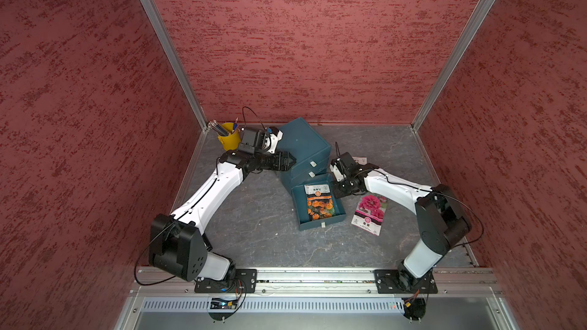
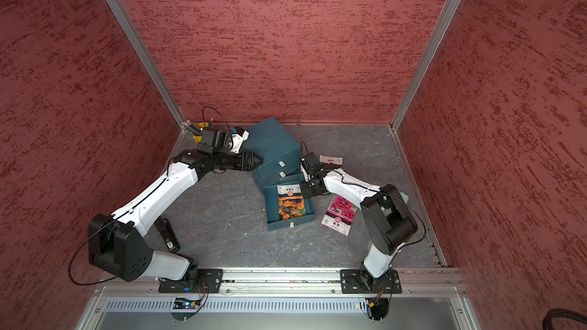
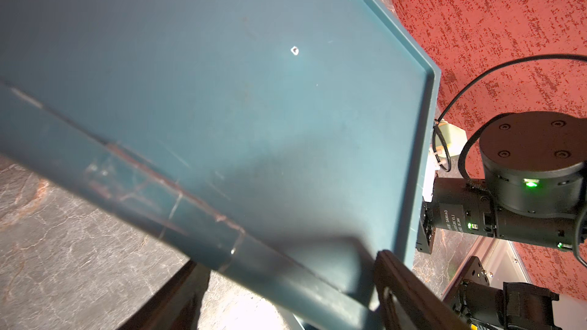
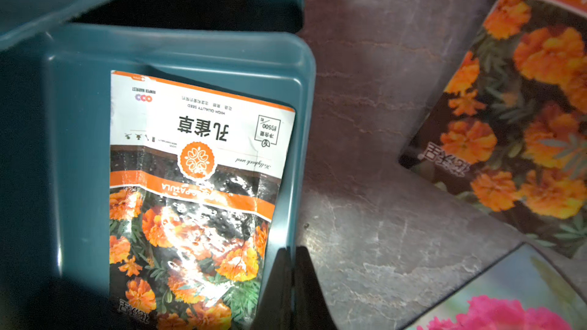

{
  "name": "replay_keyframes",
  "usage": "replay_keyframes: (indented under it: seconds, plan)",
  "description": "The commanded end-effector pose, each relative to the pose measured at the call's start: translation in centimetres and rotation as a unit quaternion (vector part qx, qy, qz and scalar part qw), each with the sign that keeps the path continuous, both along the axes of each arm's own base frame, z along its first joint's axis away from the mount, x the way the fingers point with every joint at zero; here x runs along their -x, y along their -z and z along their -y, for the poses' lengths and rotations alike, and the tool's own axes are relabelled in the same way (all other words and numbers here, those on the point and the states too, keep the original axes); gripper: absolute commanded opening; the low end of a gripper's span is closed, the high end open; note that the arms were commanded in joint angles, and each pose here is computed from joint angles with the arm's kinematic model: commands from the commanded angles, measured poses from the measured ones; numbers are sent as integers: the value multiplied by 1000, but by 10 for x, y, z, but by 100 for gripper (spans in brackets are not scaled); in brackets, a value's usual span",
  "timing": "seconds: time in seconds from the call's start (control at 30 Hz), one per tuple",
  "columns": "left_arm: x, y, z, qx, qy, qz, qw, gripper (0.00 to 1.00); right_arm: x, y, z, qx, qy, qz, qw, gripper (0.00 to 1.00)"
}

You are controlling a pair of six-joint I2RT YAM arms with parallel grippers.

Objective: Take the seed bags out of the drawer
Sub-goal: Adjust the drawer in the storage box.

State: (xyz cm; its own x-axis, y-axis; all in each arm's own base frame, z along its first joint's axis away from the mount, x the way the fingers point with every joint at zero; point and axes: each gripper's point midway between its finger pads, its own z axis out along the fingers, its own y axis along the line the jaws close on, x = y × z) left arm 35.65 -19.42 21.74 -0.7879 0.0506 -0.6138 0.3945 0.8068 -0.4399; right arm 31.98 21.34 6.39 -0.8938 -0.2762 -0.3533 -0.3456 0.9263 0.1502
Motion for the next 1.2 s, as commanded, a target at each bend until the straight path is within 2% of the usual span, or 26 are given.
replay_keyframes:
  seconds: [0.0,0.2,0.6,0.77,0.9,1.03,1.1,1.17]
  plan:
    - [16,46,-8,-60,8,-62,996,84,-7,4,-1,7,-17,21,1000,4]
    - [15,48,-7,-58,8,-64,996,84,-26,-9,-5,9,-11,55,998,2]
    - [16,49,-9,-63,13,-63,996,84,-45,-13,-14,15,-30,80,996,0]
    - [15,47,-8,-62,12,-62,996,84,-53,-11,-13,25,-21,81,996,13]
    - [16,46,-9,-65,12,-62,996,84,-52,-17,-8,30,-7,86,996,31]
    - [16,48,-10,-66,11,-64,996,84,-47,-38,-8,14,5,90,996,47]
    - [17,49,-9,-64,11,-65,996,84,-44,-48,-7,10,11,86,996,59]
    - [16,49,-8,-62,11,-66,996,84,-39,-58,-7,2,15,76,997,64]
